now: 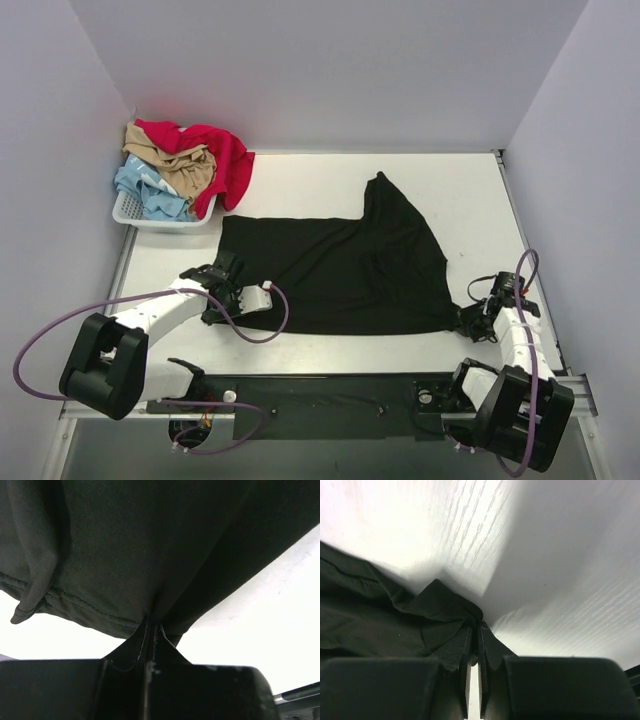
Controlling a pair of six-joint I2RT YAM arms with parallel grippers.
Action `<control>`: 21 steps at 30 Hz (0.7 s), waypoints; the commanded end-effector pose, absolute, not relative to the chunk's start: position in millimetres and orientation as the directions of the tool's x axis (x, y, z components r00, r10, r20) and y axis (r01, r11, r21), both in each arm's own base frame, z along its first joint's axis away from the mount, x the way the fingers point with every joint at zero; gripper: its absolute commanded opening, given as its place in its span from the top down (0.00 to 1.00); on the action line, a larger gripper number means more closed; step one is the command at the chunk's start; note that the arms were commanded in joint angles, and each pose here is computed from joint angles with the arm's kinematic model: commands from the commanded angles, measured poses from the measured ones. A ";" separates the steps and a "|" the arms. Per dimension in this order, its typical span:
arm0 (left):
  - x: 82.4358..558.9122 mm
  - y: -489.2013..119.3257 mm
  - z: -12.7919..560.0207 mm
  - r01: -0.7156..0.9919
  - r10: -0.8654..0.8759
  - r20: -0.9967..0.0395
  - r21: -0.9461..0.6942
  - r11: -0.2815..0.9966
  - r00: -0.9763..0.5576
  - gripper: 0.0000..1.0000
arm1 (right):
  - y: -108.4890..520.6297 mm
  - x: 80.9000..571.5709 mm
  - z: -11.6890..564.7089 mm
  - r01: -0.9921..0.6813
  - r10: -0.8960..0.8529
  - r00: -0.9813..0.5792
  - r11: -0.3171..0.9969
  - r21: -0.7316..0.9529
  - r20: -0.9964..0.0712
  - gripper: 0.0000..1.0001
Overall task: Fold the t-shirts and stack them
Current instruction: Fold the flattened tshirt in 1/3 of the way
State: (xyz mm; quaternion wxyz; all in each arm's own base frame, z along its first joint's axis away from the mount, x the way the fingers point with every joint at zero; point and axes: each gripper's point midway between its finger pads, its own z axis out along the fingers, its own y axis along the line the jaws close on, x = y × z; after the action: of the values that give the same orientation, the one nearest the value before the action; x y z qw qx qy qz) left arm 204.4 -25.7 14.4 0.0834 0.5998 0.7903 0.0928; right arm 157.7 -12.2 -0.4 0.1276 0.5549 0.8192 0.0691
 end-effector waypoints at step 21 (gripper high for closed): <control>139.1 -52.2 59.5 0.998 0.997 0.018 0.009 0.069 -0.069 0.41 | -54.2 111.3 41.2 0.971 0.967 -0.018 0.078 0.227 -0.252 0.58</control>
State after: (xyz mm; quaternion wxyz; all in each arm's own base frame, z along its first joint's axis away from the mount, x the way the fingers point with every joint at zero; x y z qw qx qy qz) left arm 153.3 -53.7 42.3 0.0183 0.6605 0.7506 0.0074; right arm 137.6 -48.8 47.4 0.2213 0.6489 0.7265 0.0464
